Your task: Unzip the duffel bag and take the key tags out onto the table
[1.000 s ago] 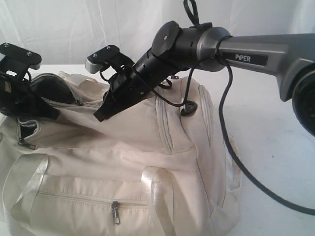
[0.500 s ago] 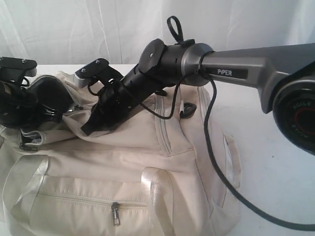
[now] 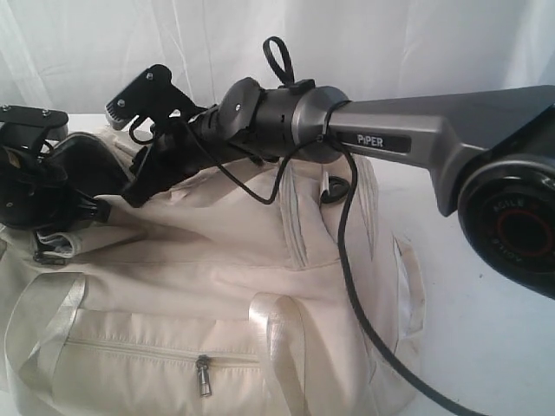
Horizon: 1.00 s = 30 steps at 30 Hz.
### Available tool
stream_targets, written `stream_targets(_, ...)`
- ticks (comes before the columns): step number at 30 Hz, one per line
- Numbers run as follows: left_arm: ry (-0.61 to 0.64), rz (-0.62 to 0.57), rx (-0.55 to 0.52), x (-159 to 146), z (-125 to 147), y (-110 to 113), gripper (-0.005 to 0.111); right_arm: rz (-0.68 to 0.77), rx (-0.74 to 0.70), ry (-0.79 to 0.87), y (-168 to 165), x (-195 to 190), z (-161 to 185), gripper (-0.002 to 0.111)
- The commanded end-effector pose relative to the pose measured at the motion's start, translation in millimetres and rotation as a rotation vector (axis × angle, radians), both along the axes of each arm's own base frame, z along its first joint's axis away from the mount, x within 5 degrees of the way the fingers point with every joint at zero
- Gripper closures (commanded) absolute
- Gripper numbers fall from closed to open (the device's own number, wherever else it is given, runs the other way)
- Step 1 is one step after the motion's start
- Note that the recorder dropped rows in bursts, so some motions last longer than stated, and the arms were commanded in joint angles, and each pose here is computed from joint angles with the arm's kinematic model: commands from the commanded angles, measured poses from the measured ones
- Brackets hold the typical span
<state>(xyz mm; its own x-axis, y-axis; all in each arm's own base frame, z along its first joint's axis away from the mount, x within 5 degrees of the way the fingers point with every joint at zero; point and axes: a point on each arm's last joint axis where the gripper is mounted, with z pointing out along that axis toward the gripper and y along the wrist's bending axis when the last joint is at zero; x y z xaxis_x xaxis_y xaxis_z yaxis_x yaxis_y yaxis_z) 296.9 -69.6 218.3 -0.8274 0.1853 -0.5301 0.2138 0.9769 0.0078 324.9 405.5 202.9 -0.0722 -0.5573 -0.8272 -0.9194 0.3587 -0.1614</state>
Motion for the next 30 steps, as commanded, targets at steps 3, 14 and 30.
stream_targets(3,0.028,-0.008,0.014,-3,0,2,0.107,0.078,-0.070,-0.013,1,-1,-15,0.064)
stream_targets(14,0.094,-0.009,0.029,-6,-6,3,0.107,0.138,-0.053,-0.020,5,-5,3,0.061)
stream_targets(30,0.092,-0.022,0.029,-6,-6,2,0.107,0.187,-0.109,-0.024,7,-5,-18,0.073)
